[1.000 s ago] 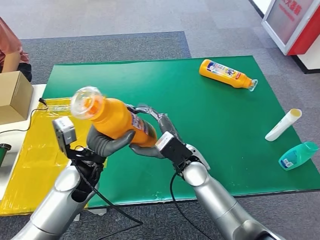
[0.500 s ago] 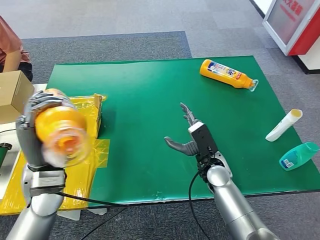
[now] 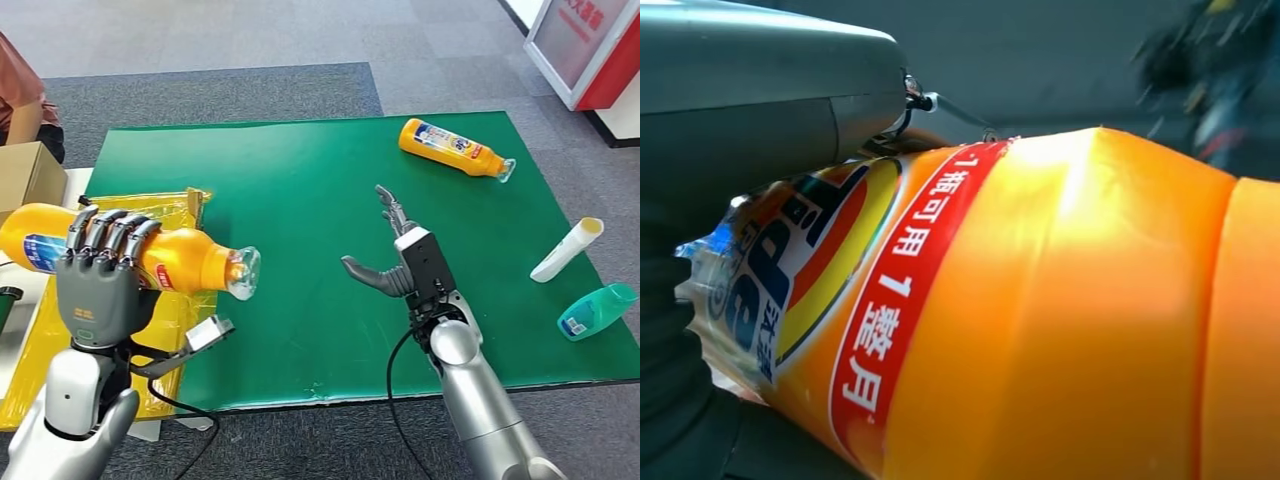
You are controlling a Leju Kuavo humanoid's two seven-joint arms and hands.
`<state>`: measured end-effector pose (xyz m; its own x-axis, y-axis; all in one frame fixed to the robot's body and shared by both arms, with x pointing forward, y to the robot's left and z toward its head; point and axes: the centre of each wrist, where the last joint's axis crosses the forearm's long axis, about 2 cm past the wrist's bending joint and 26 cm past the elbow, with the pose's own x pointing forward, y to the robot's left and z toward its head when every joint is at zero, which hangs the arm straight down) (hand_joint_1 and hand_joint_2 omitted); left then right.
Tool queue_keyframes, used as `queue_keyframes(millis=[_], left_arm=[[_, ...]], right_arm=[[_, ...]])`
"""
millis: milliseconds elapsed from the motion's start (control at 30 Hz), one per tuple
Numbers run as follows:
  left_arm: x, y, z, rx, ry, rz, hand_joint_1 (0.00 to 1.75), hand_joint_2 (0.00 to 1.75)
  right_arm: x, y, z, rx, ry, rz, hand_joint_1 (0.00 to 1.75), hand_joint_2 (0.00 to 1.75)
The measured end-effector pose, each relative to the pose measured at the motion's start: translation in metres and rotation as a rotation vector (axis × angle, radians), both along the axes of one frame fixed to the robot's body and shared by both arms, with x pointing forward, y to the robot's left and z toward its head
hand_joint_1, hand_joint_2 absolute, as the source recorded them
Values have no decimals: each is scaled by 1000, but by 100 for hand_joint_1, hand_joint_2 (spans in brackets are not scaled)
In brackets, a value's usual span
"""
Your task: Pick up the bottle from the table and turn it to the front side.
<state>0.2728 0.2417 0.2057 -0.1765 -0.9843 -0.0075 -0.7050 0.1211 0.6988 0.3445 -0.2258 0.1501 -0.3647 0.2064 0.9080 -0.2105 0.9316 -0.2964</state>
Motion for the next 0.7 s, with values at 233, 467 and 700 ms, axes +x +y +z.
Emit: queue_keyframes(millis=[233,467,700], left_arm=[[17,-2,-26,139,320,135,175,175],[27,-1,-44,189,540,72,175,175],[37,9,-60,163,712,70,175,175]], right_arm=[[-1,1,16,-27,-36,25,0,175],[-5,3,16,-45,-30,34,0,175],[-10,6,11,-47,-7,42,0,175]])
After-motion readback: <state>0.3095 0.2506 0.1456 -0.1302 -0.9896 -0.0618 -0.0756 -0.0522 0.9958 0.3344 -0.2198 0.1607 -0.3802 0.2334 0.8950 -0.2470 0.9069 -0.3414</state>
